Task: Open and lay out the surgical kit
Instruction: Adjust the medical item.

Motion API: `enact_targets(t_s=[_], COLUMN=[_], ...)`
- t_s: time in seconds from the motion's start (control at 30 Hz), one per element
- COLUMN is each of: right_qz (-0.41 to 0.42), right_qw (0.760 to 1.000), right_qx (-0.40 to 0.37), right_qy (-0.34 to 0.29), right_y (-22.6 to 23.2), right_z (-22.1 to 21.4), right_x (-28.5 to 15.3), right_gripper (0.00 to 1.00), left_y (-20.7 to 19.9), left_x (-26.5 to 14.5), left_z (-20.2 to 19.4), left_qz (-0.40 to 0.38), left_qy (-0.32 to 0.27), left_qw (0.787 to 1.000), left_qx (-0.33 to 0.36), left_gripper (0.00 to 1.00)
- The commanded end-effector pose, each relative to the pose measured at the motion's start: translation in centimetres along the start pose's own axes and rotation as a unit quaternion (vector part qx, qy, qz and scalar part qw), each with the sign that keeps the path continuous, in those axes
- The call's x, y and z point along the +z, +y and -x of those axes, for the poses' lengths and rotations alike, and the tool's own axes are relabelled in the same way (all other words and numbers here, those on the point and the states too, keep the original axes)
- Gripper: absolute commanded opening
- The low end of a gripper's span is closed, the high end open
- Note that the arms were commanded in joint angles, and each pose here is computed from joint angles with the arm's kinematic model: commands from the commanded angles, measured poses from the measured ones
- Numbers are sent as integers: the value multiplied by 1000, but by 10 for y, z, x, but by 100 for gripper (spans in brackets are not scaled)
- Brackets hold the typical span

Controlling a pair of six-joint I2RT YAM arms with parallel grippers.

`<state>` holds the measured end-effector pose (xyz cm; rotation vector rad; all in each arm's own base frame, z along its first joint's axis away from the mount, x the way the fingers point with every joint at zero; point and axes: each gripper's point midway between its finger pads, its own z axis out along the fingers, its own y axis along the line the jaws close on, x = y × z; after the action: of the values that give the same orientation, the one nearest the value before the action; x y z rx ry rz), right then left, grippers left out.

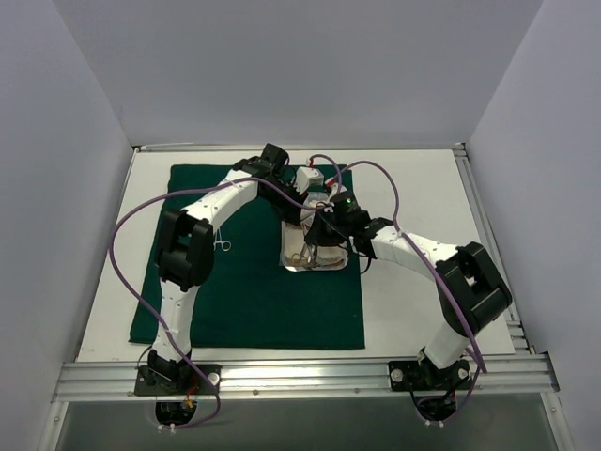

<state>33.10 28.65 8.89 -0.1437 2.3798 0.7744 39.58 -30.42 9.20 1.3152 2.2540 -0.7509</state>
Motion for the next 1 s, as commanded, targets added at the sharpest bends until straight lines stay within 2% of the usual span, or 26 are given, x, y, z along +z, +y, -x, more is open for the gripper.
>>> enact_targets(t_s=[0.0, 0.33, 0.63, 0.77, 0.97], right_qz=[2, -25, -17, -12, -109], right_qw=[1000, 999, 998, 997, 987], right_qx=[4, 8, -7, -23, -35], right_qy=[-14, -19, -55, -73, -115], right_y=[8, -5, 1, 5, -24], right_z=[4, -4, 16, 22, 37], right_x=[-12, -30, -54, -66, -87], right_gripper=[0, 0, 0, 0, 0], left_y=[9, 18, 25, 27, 16], left_x=[-8, -4, 23, 30, 28], left_z=[28, 27, 9, 7, 10], left_qz=[22, 41, 58, 61, 38], left_qy=[-37, -31, -1, 4, 1], left_qw=[999, 999, 996, 994, 994], left_qx=[10, -6, -74, -94, -98], left_gripper=[2, 2, 4, 12, 32])
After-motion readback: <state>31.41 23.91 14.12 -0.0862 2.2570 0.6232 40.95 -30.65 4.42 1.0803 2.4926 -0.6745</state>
